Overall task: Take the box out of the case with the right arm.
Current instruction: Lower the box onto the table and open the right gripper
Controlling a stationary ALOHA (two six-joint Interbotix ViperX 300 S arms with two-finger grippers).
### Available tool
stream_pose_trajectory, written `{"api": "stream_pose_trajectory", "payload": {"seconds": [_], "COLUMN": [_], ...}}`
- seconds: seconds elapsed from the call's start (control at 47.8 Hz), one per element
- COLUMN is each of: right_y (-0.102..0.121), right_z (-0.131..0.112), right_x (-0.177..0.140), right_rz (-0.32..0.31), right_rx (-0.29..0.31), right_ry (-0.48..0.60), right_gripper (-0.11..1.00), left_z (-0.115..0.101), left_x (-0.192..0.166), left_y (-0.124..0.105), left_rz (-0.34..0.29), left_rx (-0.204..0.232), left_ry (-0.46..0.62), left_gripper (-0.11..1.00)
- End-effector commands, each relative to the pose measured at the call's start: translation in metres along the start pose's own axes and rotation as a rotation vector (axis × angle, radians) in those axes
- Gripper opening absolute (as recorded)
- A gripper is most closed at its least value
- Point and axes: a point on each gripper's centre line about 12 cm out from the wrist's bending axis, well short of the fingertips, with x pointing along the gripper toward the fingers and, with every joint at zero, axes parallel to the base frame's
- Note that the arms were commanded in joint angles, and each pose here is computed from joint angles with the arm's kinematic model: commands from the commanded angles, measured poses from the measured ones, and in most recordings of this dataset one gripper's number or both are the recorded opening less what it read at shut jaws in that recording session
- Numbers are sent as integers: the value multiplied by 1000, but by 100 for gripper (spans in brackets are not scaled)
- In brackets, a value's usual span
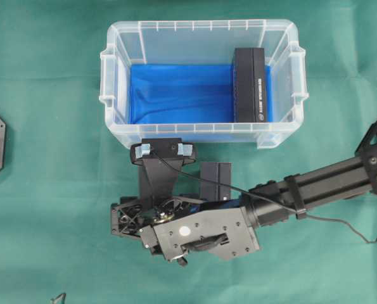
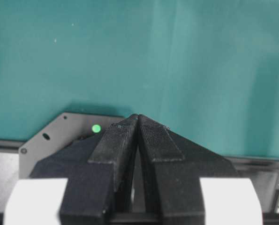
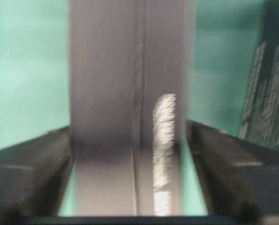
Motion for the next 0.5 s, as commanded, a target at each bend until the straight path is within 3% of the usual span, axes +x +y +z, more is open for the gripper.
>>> {"api": "stream_pose_trajectory", "payload": {"seconds": [0.0, 0.482], "right_y": [6, 1], "right_z": [-1, 9], "right_x": [-19, -30], "right_rz": [54, 13], "right_rx": [8, 8], "right_ry": [29, 0], "right_gripper": [93, 92], "left_z": [2, 1], "left_x": [-4, -3], "left_y": [0, 1], "left_rz": [-1, -1], "left_rx": [-2, -3], "left_ry": [-16, -16], "left_gripper": [0, 0]}}
